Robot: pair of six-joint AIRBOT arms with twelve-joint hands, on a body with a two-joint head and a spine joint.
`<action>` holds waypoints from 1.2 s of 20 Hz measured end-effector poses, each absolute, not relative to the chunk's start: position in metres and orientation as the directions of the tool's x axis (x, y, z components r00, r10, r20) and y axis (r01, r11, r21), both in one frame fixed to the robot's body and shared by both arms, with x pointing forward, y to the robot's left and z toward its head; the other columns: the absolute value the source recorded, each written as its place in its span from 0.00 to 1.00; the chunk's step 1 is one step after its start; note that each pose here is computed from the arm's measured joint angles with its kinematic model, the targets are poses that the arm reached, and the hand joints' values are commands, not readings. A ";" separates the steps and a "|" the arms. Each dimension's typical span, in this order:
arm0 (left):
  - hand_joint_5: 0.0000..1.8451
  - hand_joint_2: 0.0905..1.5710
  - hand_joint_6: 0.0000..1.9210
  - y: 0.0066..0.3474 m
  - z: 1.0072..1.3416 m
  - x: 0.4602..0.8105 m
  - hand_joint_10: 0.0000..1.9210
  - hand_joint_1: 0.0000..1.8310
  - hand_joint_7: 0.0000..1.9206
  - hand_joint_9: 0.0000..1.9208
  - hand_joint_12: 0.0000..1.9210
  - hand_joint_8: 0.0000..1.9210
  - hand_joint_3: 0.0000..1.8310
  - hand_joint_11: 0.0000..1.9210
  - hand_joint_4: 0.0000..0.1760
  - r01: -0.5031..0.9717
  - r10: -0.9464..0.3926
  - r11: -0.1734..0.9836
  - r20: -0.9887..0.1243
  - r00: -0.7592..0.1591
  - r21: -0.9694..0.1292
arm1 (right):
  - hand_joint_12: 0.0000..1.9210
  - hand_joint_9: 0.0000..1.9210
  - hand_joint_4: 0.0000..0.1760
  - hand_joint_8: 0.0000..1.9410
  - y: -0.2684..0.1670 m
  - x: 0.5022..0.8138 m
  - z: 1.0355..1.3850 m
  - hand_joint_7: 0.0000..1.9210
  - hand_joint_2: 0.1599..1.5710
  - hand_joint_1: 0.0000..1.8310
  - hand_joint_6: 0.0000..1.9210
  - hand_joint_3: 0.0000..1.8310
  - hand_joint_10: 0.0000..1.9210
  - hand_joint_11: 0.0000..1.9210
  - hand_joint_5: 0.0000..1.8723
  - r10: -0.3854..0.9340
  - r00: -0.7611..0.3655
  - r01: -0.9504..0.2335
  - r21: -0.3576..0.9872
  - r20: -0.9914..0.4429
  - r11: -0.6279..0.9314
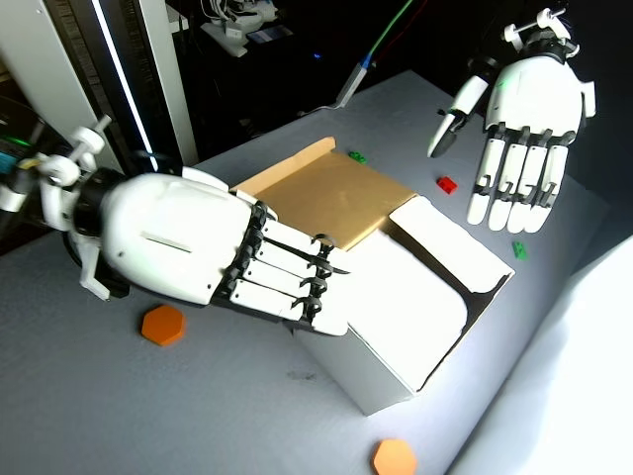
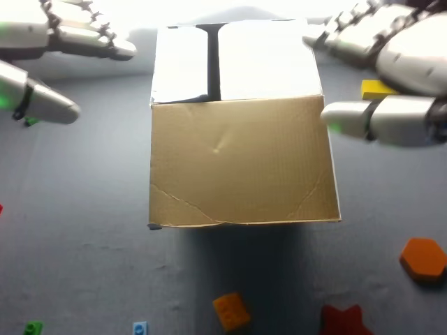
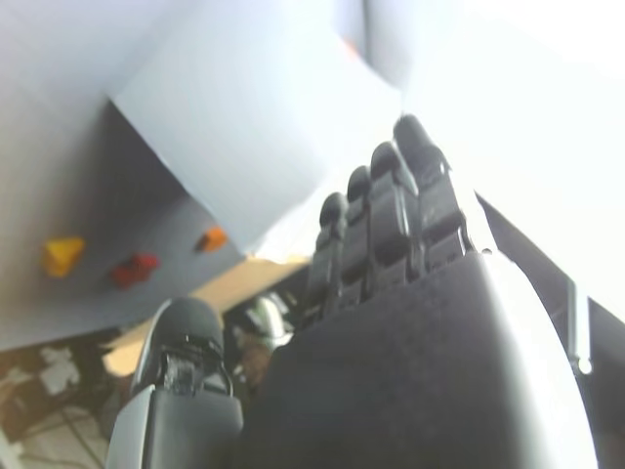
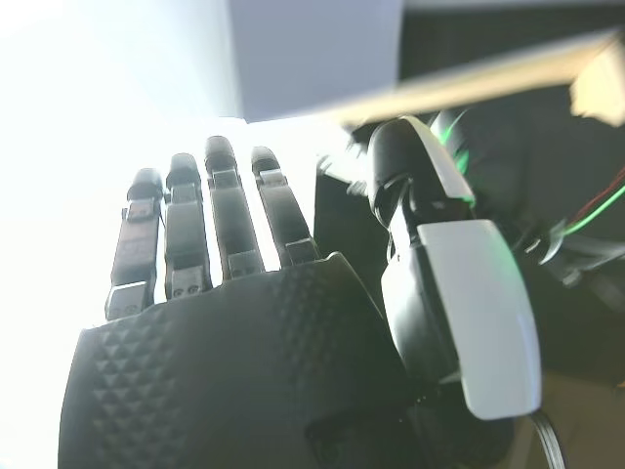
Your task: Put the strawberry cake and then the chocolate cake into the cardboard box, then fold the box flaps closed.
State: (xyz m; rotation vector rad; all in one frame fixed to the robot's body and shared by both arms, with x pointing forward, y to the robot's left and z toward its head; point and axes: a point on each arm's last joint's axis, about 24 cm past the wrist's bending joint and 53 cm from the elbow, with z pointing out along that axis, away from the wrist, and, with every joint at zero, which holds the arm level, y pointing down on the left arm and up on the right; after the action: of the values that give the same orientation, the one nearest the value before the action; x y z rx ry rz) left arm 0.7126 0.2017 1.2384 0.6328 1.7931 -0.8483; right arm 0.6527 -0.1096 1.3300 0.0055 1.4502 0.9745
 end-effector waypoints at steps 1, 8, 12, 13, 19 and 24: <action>0.04 0.78 0.00 0.204 1.228 0.711 0.00 0.00 0.05 0.06 0.29 0.00 0.00 0.00 0.00 0.741 0.058 0.622 -0.929 -0.365 -0.253 | 0.00 0.03 0.00 0.00 -0.123 0.653 1.333 0.05 0.82 0.00 0.01 0.00 0.01 0.01 0.03 0.575 -0.176 -0.523 0.571 -0.799 0.633; 0.05 0.76 0.00 0.206 1.178 0.681 0.00 0.00 0.07 0.08 0.32 0.00 0.00 0.00 0.00 0.780 0.210 0.586 -0.889 -0.407 -0.219 | 0.00 0.03 0.00 0.00 -0.217 0.647 1.336 0.05 0.80 0.00 0.00 0.00 0.00 0.00 0.02 0.698 -0.162 -0.361 0.700 -0.698 0.616; 0.06 0.77 0.00 0.183 1.149 0.649 0.00 0.00 0.08 0.07 0.27 0.00 0.00 0.00 0.00 0.827 0.291 0.513 -0.860 -0.418 -0.228 | 0.11 0.05 0.00 0.00 -0.210 0.646 1.326 0.08 0.81 0.00 0.00 0.00 0.00 0.00 0.05 0.691 -0.202 -0.349 0.710 -0.694 0.612; 0.05 0.77 0.00 0.178 1.146 0.641 0.00 0.00 0.07 0.06 0.26 0.00 0.00 0.00 0.00 0.837 0.300 0.494 -0.858 -0.417 -0.234 | 0.13 0.06 0.00 0.00 -0.207 0.645 1.325 0.09 0.81 0.00 0.00 0.00 0.00 0.00 0.05 0.687 -0.211 -0.351 0.710 -0.696 0.611; 0.05 0.73 0.00 0.147 1.147 0.615 0.00 0.00 0.06 0.06 0.28 0.00 0.00 0.00 0.00 0.858 0.287 0.428 -0.858 -0.427 -0.284 | 0.14 0.06 0.00 0.00 -0.207 0.645 1.324 0.08 0.78 0.00 0.00 0.00 0.00 0.00 0.06 0.678 -0.210 -0.353 0.702 -0.704 0.619; 0.05 0.74 0.00 0.123 1.130 0.583 0.00 0.00 0.06 0.06 0.28 0.00 0.00 0.00 0.00 0.871 0.325 0.371 -0.834 -0.446 -0.321 | 0.08 0.04 0.00 0.00 -0.206 0.645 1.324 0.07 0.80 0.00 0.00 0.00 0.01 0.00 0.06 0.679 -0.209 -0.354 0.702 -0.704 0.619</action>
State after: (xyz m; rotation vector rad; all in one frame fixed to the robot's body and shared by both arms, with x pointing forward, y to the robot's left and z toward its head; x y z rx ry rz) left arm 0.5833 0.1228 1.1299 1.0322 1.9541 -1.0277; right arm 0.6448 -0.2065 1.3244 0.2859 1.5086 0.9641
